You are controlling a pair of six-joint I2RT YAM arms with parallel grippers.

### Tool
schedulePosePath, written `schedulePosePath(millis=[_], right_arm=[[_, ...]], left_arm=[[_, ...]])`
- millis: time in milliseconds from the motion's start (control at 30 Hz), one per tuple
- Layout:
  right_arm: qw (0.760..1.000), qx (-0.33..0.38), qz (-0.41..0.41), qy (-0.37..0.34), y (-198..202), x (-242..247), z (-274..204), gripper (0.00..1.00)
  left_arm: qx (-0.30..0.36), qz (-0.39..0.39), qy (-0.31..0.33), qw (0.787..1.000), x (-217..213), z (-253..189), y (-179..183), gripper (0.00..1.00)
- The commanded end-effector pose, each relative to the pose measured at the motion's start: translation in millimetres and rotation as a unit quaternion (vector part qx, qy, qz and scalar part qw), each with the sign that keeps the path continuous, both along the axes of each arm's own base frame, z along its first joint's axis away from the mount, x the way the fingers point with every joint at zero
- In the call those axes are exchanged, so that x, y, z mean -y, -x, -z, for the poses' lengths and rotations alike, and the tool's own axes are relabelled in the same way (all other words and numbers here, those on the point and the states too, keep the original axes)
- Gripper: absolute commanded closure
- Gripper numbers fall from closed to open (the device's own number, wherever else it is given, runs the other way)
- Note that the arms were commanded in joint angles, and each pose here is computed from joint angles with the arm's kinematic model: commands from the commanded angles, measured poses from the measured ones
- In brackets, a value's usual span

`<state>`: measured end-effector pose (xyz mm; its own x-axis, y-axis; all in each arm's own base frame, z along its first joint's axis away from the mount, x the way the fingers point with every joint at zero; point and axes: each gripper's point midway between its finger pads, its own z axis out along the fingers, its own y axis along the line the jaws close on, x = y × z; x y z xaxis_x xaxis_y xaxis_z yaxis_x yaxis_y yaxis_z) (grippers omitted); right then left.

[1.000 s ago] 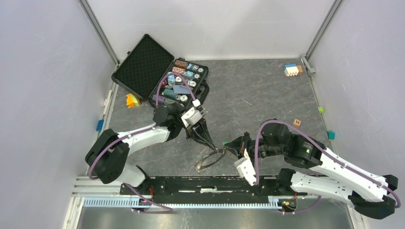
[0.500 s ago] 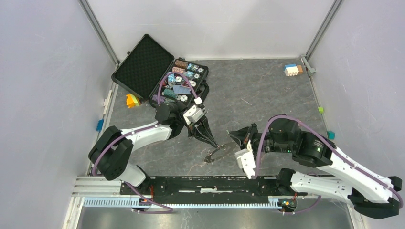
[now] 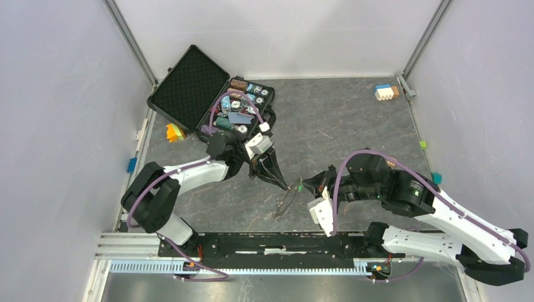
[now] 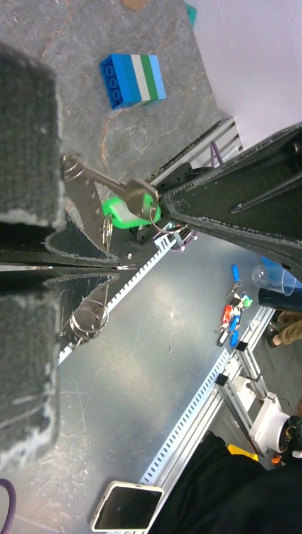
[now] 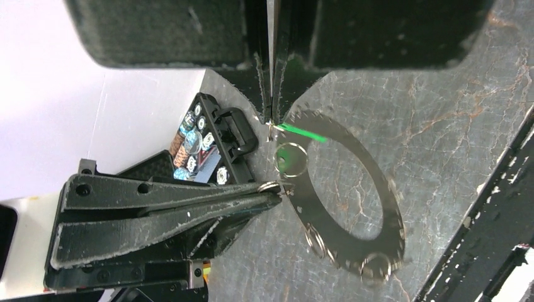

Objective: Put the keys on the keyring

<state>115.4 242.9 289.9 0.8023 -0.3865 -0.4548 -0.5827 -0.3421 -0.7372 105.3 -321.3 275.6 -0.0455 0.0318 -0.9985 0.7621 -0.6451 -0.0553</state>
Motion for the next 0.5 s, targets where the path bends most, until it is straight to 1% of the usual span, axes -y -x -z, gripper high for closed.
schedulePosePath(millis=[0,467], right_arm=[[1.000,-0.016,-0.014,-0.007,6.8,-5.4,-3.0,1.00],[0.998,-0.041,-0.035,-0.019,11.1,-23.2,10.3,1.00]], left_arm=[[0.026,-0.005,0.025,0.999,2.6,-14.8,-5.6,0.98],[0.041,-0.005,0.038,0.998,-0.8,-12.6,-1.6,0.98]])
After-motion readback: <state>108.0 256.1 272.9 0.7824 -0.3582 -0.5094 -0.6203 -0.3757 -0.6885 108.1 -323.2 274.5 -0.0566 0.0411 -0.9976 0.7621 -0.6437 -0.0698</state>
